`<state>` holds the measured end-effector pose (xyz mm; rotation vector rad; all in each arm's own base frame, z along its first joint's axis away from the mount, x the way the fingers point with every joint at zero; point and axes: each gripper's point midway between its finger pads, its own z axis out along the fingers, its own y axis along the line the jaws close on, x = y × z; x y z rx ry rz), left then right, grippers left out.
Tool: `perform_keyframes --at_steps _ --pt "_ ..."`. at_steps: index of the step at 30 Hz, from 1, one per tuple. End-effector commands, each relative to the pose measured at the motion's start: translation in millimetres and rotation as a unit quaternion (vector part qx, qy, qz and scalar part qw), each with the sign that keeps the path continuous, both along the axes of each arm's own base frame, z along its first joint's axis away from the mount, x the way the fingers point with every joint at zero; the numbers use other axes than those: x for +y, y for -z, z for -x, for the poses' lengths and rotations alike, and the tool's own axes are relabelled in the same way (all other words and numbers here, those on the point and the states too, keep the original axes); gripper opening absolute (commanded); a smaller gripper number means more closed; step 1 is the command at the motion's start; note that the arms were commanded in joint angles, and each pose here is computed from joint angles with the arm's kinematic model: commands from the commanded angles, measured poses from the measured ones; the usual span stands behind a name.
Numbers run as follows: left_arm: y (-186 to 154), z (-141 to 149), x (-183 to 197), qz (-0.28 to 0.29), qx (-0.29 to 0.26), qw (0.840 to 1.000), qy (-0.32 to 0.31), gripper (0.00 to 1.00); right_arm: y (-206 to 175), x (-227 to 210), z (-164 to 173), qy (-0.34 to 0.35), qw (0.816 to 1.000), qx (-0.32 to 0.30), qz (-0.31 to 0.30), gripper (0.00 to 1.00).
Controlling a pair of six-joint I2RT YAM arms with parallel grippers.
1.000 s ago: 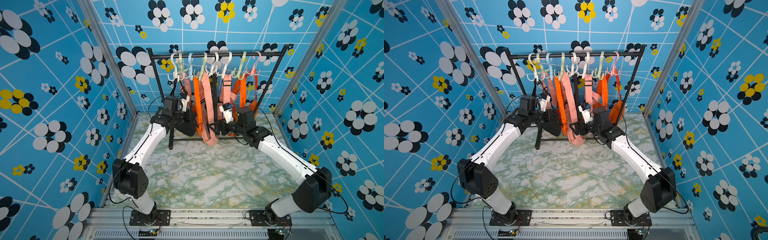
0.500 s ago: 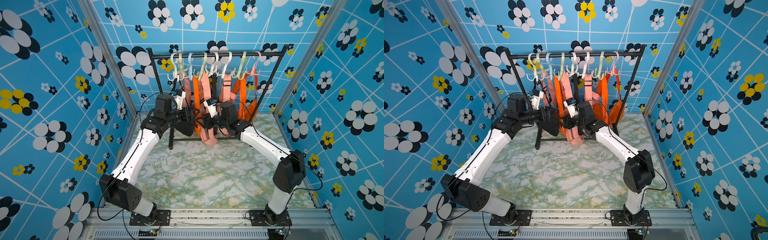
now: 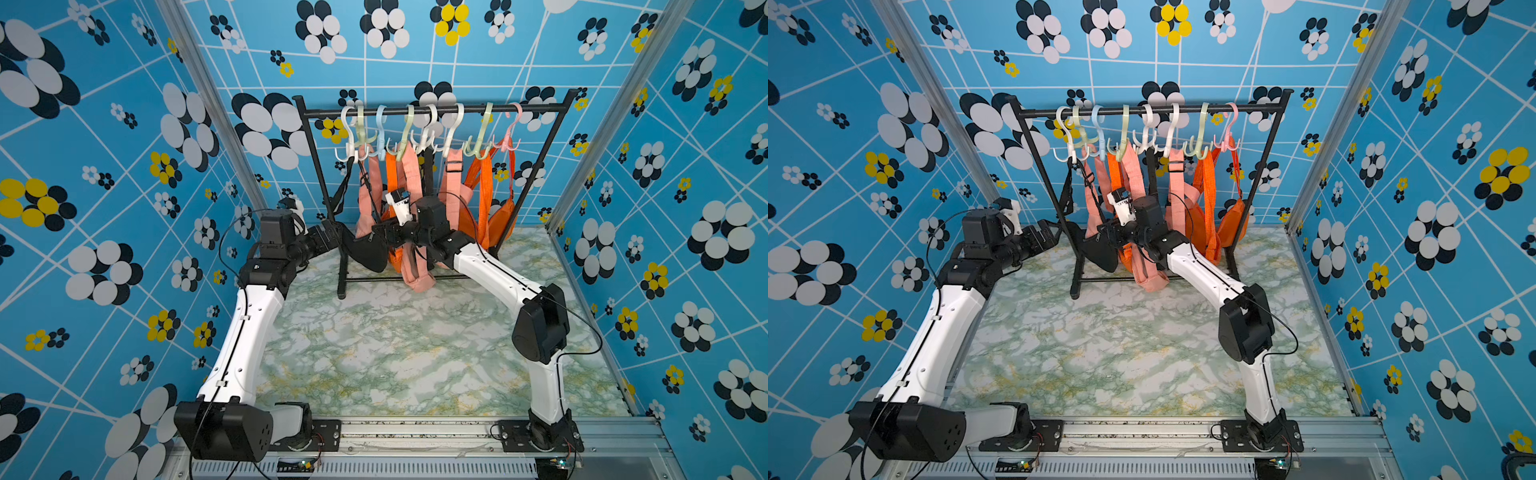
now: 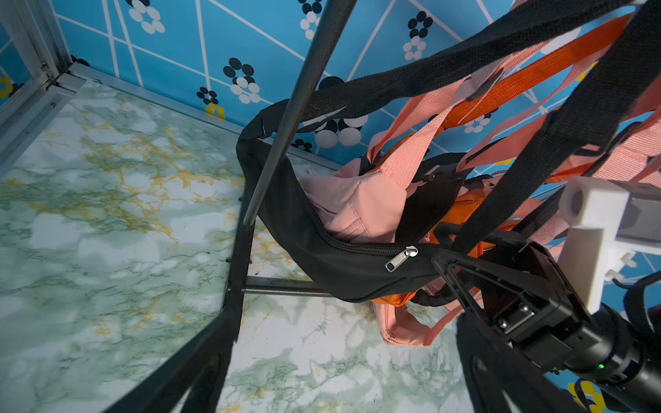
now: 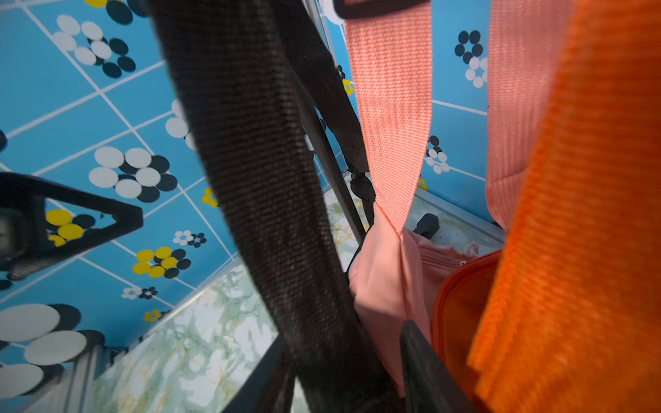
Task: Take the bag off the hook
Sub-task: Pick up the bag from the hook.
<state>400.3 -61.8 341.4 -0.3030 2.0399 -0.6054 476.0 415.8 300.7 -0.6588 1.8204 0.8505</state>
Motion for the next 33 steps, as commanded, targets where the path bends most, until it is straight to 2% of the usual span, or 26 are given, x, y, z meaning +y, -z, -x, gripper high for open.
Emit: perform_keyframes --at_steps 1,2,10,18,24,27,29,30,33 --pt "-4 -1 2 -0.007 -0.007 1.000 -0.003 0.99 -24 2 -1 0.004 1.000 -0.005 -0.021 0.07" --pt "-6 -4 2 -0.011 -0.010 1.000 -0.001 0.99 -29 1 2 0.003 1.000 -0.007 -0.020 0.00" --pt "-32 -37 -8 -0.055 -0.040 0.997 0.022 0.99 -82 -43 41 0.025 0.998 -0.060 0.003 0.00" --pt "-61 -68 -49 -0.128 -0.080 0.987 0.056 0.99 -116 -91 65 0.076 0.991 -0.099 0.038 0.00" --pt "-65 -82 -78 -0.103 -0.083 0.986 0.098 0.99 -125 -102 70 0.076 0.993 -0.091 0.025 0.00" --pt "-68 -86 -79 -0.099 -0.088 0.986 0.097 1.00 -122 -104 70 0.070 0.995 -0.074 0.016 0.00" --pt "-72 -87 -82 -0.097 -0.094 0.986 0.101 0.93 -121 -108 69 0.067 0.996 -0.061 0.007 0.00" --pt "-73 -88 -83 -0.096 -0.095 0.985 0.105 0.87 -121 -110 68 0.067 0.996 -0.056 0.003 0.00" --pt "-76 -89 -87 -0.091 -0.100 0.984 0.113 0.51 -121 -115 68 0.061 0.997 -0.039 -0.014 0.00"
